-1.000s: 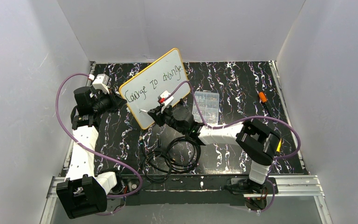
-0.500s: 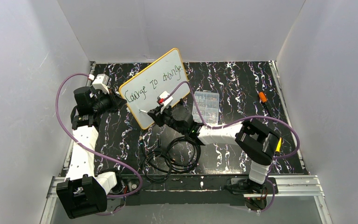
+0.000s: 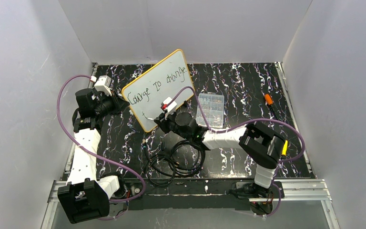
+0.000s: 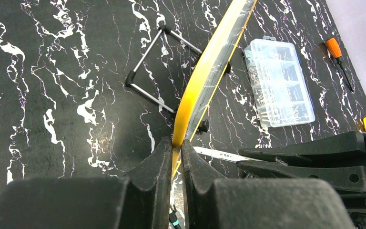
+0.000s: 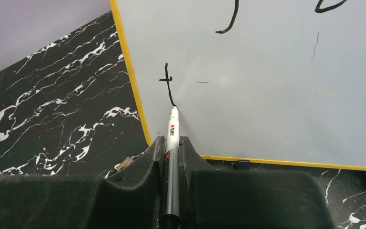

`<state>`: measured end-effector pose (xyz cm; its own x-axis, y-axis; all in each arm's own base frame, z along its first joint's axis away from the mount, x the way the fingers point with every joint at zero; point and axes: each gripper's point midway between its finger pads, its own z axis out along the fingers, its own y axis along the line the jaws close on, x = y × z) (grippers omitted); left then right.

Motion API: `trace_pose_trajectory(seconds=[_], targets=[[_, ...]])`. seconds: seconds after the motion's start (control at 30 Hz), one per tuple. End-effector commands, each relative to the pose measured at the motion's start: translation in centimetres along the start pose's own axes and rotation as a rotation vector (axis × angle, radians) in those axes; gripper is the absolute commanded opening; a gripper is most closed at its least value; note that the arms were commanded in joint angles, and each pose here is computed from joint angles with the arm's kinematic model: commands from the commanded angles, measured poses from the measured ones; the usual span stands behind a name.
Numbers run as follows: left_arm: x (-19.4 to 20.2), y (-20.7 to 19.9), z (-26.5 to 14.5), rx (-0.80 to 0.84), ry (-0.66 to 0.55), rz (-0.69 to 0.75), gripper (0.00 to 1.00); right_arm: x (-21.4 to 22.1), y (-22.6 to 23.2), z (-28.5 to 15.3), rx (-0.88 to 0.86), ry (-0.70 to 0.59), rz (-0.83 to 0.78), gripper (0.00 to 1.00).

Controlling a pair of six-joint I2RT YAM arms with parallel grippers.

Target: Write a sentence on the whiteboard

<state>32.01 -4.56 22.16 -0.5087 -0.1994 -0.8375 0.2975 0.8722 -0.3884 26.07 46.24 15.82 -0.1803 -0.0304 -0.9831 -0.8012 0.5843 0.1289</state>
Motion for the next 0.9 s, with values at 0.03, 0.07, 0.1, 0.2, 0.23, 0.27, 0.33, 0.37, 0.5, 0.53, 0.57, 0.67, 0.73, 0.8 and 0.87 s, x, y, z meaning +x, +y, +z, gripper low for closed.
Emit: trace_pose_trajectory(seconds=[0.03, 0.07, 0.1, 0.2, 0.23, 0.27, 0.33, 0.37, 0.5, 0.53, 0.57, 0.67, 0.73, 0.8, 0.87], targets=[[-0.5, -0.7, -0.2, 0.024, -0.009, 0.006, 0.0, -1.2, -1.3, 0.2, 0.082, -0.044, -0.009, 0.01], [-0.5, -0.7, -0.2, 0.024, -0.009, 0.005, 0.0, -1.8, -1.3, 0.2, 0.085, -0.057, -0.013, 0.01], [-0.5, -0.7, -0.2, 0.023, -0.01, 0.005, 0.0, -2.3, -1.3, 0.2, 0.086, -0.069, -0.017, 0.01], [-0.5, -0.7, -0.2, 0.024, -0.009, 0.004, 0.0, -3.8, -1.2, 0.1, 0.085, -0.104, -0.02, 0.01], [-0.5, -0.7, -0.2, 0.024, -0.01, 0.005, 0.0, -4.3, -1.0, 0.0, 0.08, -0.116, -0.018, 0.01], [-0.5, -0.7, -0.2, 0.023, -0.009, 0.004, 0.0, -4.9, -0.9, -0.1, 0.073, -0.129, -0.017, 0.01], [-0.5, -0.7, -0.2, 0.023, -0.01, 0.005, 0.0, -6.0, -0.6, -0.5, 0.057, -0.157, -0.013, 0.01], [-0.5, -0.7, -0.2, 0.024, -0.01, 0.004, 0.0, -6.5, -0.4, -0.6, 0.051, -0.171, -0.01, 0.01], [-0.5, -0.7, -0.2, 0.022, -0.01, 0.004, 0.0, -8.1, 0.1, -0.9, 0.026, -0.216, -0.003, 0.01], [-0.4, -0.7, -0.2, 0.022, -0.009, 0.004, 0.0, -8.5, 0.2, -0.9, 0.025, -0.227, -0.002, 0.01], [-0.5, -0.6, -0.2, 0.021, -0.009, 0.006, 0.0, -8.7, 0.2, -0.8, 0.026, -0.232, -0.004, 0.01], [-0.4, -0.6, -0.2, 0.022, -0.009, 0.005, 0.0, -9.2, 0.2, -0.2, 0.026, -0.248, -0.019, 0.01], [-0.4, -0.6, -0.2, 0.021, -0.008, 0.004, 0.0, -9.3, 0.4, 0.2, 0.022, -0.252, -0.026, 0.01], [-0.4, -0.6, -0.2, 0.021, -0.008, 0.005, 0.0, -9.2, 0.4, 0.6, 0.02, -0.253, -0.03, 0.01], [-0.4, -0.6, -0.2, 0.021, -0.008, 0.005, 0.0, -9.0, 0.3, 0.9, 0.025, -0.248, -0.032, 0.01]])
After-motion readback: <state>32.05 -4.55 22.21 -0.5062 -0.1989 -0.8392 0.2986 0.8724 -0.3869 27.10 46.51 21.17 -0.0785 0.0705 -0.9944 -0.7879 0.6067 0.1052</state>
